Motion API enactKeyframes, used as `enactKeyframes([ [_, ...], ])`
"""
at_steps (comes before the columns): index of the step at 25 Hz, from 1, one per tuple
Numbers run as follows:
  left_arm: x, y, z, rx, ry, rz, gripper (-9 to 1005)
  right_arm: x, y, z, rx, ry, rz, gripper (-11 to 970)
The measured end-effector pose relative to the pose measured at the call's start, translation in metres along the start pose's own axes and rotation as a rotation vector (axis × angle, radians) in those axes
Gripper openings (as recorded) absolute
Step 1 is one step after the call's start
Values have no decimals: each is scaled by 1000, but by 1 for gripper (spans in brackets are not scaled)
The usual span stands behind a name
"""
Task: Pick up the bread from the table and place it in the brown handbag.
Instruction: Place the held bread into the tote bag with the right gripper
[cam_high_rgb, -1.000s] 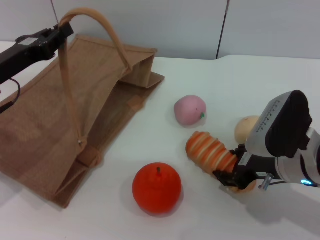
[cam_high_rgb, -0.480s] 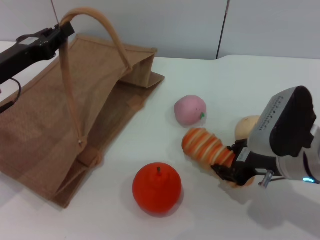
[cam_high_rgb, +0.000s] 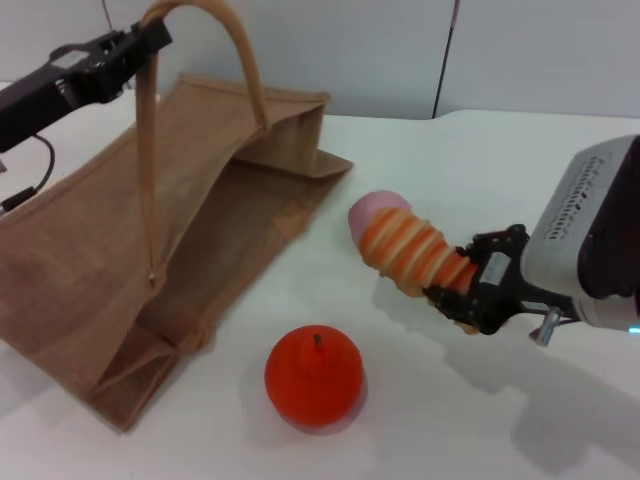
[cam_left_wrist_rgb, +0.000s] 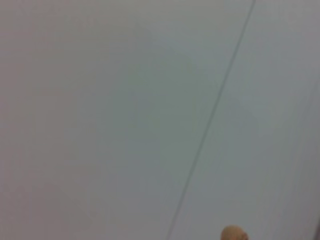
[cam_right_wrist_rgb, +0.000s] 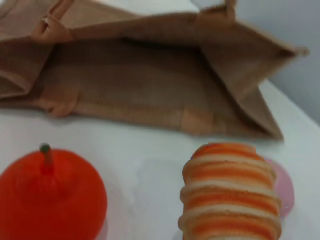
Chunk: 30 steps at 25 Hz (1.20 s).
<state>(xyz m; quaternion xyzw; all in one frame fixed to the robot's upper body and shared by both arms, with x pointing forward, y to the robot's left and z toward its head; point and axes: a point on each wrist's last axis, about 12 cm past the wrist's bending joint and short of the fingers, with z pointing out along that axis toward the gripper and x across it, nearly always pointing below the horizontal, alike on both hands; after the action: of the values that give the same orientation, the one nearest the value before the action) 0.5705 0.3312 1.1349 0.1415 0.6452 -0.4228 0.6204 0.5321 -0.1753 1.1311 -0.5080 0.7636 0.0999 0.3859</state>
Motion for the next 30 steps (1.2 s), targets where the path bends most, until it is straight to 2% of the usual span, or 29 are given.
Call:
enactKeyframes([
  [4, -9, -8, 10, 90, -16, -10, 227, -14, 6, 6, -19, -26, -72, 471],
  [9, -22, -13, 12, 174, -34, -25, 231, -37, 17, 21, -70, -47, -156, 459],
  [17, -30, -19, 18, 238, -48, -57, 239, -64, 35, 56, -117, -37, -280, 437],
  [22, -33, -20, 24, 257, -50, -68, 244, -82, 56, 75, -127, -85, -409, 437],
  [25, -35, -21, 27, 266, -50, -70, 247, -87, 68, 85, -123, -117, -478, 436],
  [30, -38, -24, 34, 299, -48, -96, 252, -83, 68, 104, -52, -169, -533, 413],
])
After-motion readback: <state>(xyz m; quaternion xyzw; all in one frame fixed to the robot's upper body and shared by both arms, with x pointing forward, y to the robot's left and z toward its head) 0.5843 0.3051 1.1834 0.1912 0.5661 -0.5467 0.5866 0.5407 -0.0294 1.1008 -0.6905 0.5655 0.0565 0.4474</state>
